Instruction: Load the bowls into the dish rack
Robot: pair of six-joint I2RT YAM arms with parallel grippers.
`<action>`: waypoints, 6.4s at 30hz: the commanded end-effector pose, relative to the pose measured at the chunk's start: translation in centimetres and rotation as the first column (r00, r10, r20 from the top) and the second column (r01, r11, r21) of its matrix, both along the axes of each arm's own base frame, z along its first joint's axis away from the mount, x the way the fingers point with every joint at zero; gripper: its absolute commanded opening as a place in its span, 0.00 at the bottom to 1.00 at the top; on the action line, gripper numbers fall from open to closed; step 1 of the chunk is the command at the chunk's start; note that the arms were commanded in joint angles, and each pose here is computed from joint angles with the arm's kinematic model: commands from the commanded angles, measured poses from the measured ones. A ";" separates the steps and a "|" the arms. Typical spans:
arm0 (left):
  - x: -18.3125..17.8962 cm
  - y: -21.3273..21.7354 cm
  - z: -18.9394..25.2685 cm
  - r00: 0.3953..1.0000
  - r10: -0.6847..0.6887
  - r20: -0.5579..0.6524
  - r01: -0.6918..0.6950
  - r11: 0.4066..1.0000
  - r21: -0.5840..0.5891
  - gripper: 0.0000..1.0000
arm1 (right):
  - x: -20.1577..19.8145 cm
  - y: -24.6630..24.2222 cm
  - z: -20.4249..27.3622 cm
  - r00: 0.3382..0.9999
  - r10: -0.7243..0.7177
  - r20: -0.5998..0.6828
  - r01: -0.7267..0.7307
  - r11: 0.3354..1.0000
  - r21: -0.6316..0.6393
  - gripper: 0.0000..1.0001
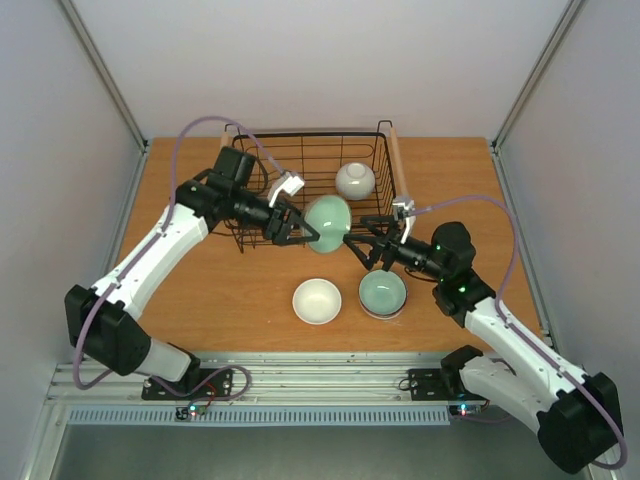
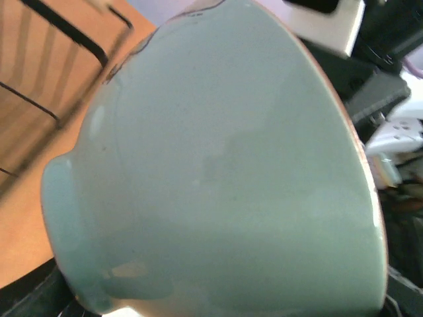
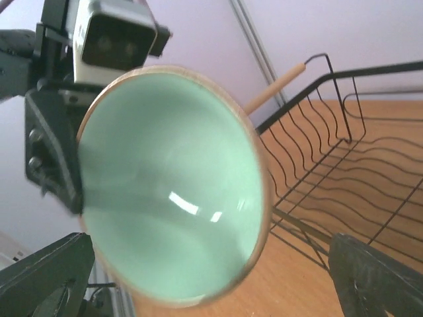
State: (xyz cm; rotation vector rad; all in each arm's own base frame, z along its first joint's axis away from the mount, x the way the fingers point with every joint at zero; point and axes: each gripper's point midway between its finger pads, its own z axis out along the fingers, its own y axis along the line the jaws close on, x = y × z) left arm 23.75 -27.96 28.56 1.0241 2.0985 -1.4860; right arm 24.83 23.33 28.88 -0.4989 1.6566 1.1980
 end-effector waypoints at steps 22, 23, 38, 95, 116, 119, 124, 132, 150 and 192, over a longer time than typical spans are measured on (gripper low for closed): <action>31.3 2.5 -9.4 0.393 -0.140 0.909 -0.822 0.389 0.415 0.00 | -5.8 -3.4 -0.8 0.999 -0.029 -0.024 0.027 0.996 -0.090 0.98; 31.9 2.5 -9.7 0.365 -0.161 0.917 -0.839 0.369 0.399 0.00 | -5.9 -3.4 -0.9 0.999 -0.028 -0.026 0.026 0.996 -0.089 0.99; 32.8 2.8 -16.7 0.378 -0.435 0.817 -0.805 0.281 0.522 0.00 | -5.9 -3.5 -1.1 0.999 -0.031 -0.032 0.028 0.996 -0.090 0.98; 5.3 7.0 2.0 0.908 0.237 0.345 -0.313 0.932 0.184 0.99 | -0.5 4.4 -19.3 0.924 -0.212 -0.317 -0.177 0.498 -0.849 0.60; 5.6 7.4 1.0 0.902 0.256 0.347 -0.334 0.924 0.187 0.99 | -0.5 4.0 -22.8 0.910 -0.235 -0.341 -0.217 0.430 -0.876 0.21; 5.7 7.5 0.9 0.899 0.263 0.349 -0.342 0.921 0.187 0.99 | -0.6 4.0 -22.7 0.911 -0.235 -0.339 -0.214 0.433 -0.876 0.04; 5.9 7.7 0.8 0.897 0.278 0.345 -0.355 0.917 0.184 0.99 | -0.7 4.3 -20.4 0.928 -0.207 -0.310 -0.183 0.470 -0.863 0.01; 4.4 7.0 3.0 0.937 0.242 0.251 -0.266 0.961 0.069 1.00 | -1.6 4.7 -10.9 0.978 -0.091 -0.186 -0.083 0.651 -0.754 0.01; 1.5 4.8 5.4 0.999 0.027 -0.045 -0.038 0.961 -0.275 0.99 | -3.1 2.2 -0.6 0.997 0.078 0.012 -0.076 0.989 -0.125 0.01; -3.2 -0.7 -0.2 0.991 -0.120 -0.058 0.116 0.991 -0.059 0.99 | 0.3 1.7 0.2 0.987 -0.055 0.148 0.071 0.992 -0.105 0.01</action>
